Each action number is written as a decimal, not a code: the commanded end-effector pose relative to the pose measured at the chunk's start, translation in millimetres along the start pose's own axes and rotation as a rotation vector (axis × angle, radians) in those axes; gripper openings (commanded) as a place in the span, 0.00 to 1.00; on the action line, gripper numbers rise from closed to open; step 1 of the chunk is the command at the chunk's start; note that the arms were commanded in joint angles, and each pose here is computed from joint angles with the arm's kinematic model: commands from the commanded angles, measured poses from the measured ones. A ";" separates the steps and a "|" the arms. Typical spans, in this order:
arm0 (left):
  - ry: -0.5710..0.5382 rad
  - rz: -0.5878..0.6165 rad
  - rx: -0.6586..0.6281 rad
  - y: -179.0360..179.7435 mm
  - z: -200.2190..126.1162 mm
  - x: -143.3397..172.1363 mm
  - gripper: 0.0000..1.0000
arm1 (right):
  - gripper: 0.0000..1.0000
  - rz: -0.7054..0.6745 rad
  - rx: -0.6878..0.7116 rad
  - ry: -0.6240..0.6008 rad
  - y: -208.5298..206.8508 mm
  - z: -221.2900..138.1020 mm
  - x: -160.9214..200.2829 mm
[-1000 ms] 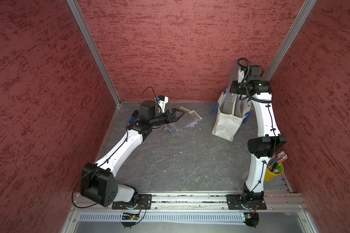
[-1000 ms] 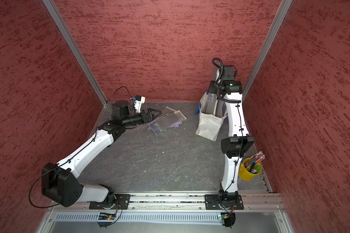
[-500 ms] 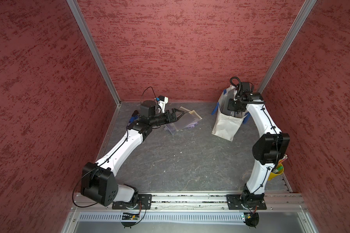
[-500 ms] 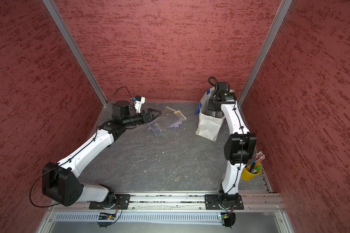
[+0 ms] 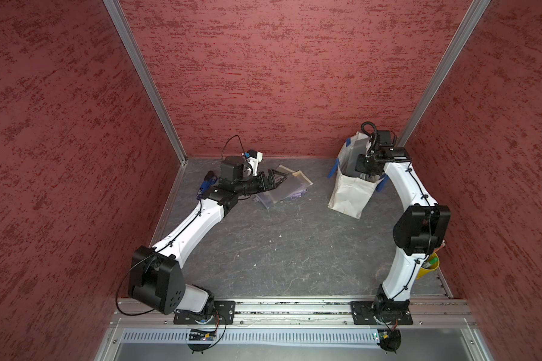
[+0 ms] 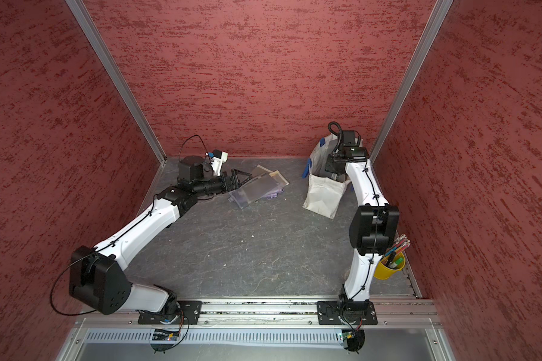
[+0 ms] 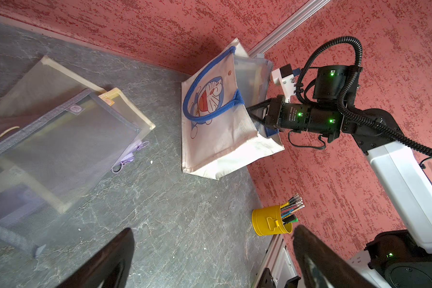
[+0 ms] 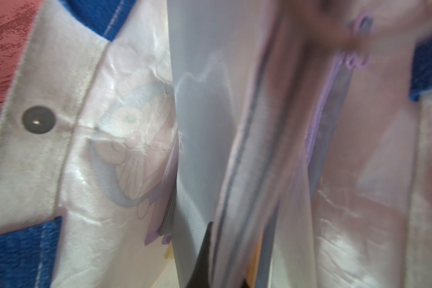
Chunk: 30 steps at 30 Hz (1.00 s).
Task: Put the pencil pouch into the canvas bag
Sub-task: Place the pencil pouch in the canvas bag, then move the pencil pouches to the center of the board.
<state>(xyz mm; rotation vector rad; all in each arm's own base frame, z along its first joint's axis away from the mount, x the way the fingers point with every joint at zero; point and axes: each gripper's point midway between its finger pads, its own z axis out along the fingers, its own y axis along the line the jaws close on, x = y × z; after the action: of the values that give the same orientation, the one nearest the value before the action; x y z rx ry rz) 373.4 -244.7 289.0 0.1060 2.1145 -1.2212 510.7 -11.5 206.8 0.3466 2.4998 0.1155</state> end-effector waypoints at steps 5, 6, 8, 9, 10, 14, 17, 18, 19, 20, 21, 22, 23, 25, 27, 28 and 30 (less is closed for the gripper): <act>-0.027 0.037 -0.012 2.0 0.8 -2.2 1.00 | 0.06 0.004 0.000 0.015 -5.4 7.0 -0.4; -0.028 0.039 -0.014 2.8 0.8 -2.2 1.00 | 0.11 0.003 -0.009 0.000 -3.3 1.6 -4.1; -0.031 0.037 -0.018 5.7 1.1 -2.5 1.00 | 0.22 -0.001 -0.022 -0.032 -0.3 -11.0 -12.0; -0.031 0.038 -0.021 7.6 1.7 -2.8 1.00 | 0.27 -0.005 -0.027 -0.051 1.1 -19.1 -17.0; -0.032 0.037 -0.026 10.3 1.9 -3.1 1.00 | 0.32 -0.006 -0.027 -0.060 1.8 -24.9 -19.6; -0.011 0.028 -0.087 31.1 8.8 -4.6 1.00 | 0.46 -0.013 -0.021 -0.116 3.6 -58.4 -35.4; 0.022 0.020 -0.179 55.8 21.4 -7.9 1.00 | 0.50 -0.018 0.008 -0.135 0.3 -79.3 -43.0; 0.037 0.007 -0.198 64.2 27.6 -8.9 1.00 | 0.51 -0.018 0.012 -0.141 0.4 -85.2 -44.6; 0.067 -0.018 -0.218 75.8 37.2 -8.3 1.00 | 0.53 -0.021 0.013 -0.150 2.2 -92.1 -46.2; 0.095 -0.046 -0.241 88.1 46.7 -8.9 1.00 | 0.54 -0.027 0.011 -0.162 5.3 -99.6 -47.2; 0.113 -0.063 -0.258 99.4 56.8 -9.5 1.00 | 0.56 -0.034 0.011 -0.169 7.5 -104.6 -47.4; 0.122 -0.063 -0.271 109.7 68.9 -11.3 1.00 | 0.57 -0.046 0.001 -0.181 13.7 -111.6 -46.9; 0.118 -0.060 -0.286 119.1 79.4 -15.7 1.00 | 0.59 -0.061 -0.011 -0.188 20.2 -116.8 -45.1; 0.123 -0.065 -0.305 137.3 101.0 -22.6 1.00 | 0.62 -0.083 -0.038 -0.196 32.8 -125.7 -40.3; 0.126 -0.071 -0.319 153.4 120.7 -28.8 1.00 | 0.65 -0.119 -0.094 -0.207 54.1 -134.2 -31.2; 0.132 -0.076 -0.324 160.8 130.4 -31.1 1.00 | 0.67 -0.140 -0.115 -0.215 63.9 -139.1 -26.1; 0.146 -0.085 -0.335 173.8 146.2 -33.6 1.00 | 0.68 -0.177 -0.167 -0.219 84.9 -145.2 -13.9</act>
<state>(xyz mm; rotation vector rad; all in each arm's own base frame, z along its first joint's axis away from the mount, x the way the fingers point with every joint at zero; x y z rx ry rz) 528.1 -254.8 139.4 -0.0535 2.4265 -0.9469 467.1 38.6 341.9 0.1536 2.2863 0.1549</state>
